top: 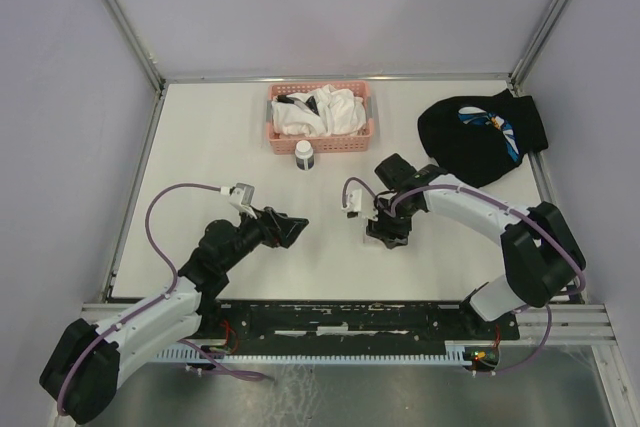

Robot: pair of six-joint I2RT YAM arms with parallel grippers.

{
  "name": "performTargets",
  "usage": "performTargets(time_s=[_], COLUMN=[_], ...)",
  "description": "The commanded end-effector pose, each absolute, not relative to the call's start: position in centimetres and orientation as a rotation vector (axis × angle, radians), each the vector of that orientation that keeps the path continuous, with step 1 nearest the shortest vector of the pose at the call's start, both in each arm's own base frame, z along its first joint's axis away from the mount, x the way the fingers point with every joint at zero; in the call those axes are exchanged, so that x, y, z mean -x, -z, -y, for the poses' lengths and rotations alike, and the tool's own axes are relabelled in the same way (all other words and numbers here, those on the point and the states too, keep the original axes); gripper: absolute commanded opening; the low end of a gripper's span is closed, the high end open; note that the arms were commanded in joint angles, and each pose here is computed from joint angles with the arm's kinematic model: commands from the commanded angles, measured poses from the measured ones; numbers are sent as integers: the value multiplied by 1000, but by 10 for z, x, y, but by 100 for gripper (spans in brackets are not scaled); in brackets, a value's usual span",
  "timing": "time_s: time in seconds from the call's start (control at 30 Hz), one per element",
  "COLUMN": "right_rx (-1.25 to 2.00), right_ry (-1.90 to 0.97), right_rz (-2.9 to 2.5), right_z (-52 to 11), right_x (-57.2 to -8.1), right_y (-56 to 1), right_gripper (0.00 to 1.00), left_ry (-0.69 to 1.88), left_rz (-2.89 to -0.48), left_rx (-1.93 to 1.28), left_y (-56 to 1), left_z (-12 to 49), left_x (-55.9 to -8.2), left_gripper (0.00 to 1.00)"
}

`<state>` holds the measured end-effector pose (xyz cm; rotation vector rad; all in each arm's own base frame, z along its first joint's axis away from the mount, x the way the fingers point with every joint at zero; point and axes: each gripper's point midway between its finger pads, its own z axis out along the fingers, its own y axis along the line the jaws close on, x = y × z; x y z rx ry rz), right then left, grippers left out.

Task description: Sort the pills into containers

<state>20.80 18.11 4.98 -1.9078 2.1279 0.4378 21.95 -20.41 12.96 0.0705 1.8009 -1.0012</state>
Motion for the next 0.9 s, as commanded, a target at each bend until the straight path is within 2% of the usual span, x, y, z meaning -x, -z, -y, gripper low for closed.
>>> performTargets(time_s=[0.0, 0.87], right_rx=[1878, 1931], right_ry=[-385, -293], right_rz=[-2129, -2173], right_z=[-185, -187], right_x=[-219, -219], right_y=[-62, -62], right_gripper=[5, 5], left_ry=[965, 952], left_rz=[-1757, -1767], left_rx=[-98, -92], left_y=[-136, -133], left_z=[202, 200], left_x=[-224, -225], left_gripper=[91, 91])
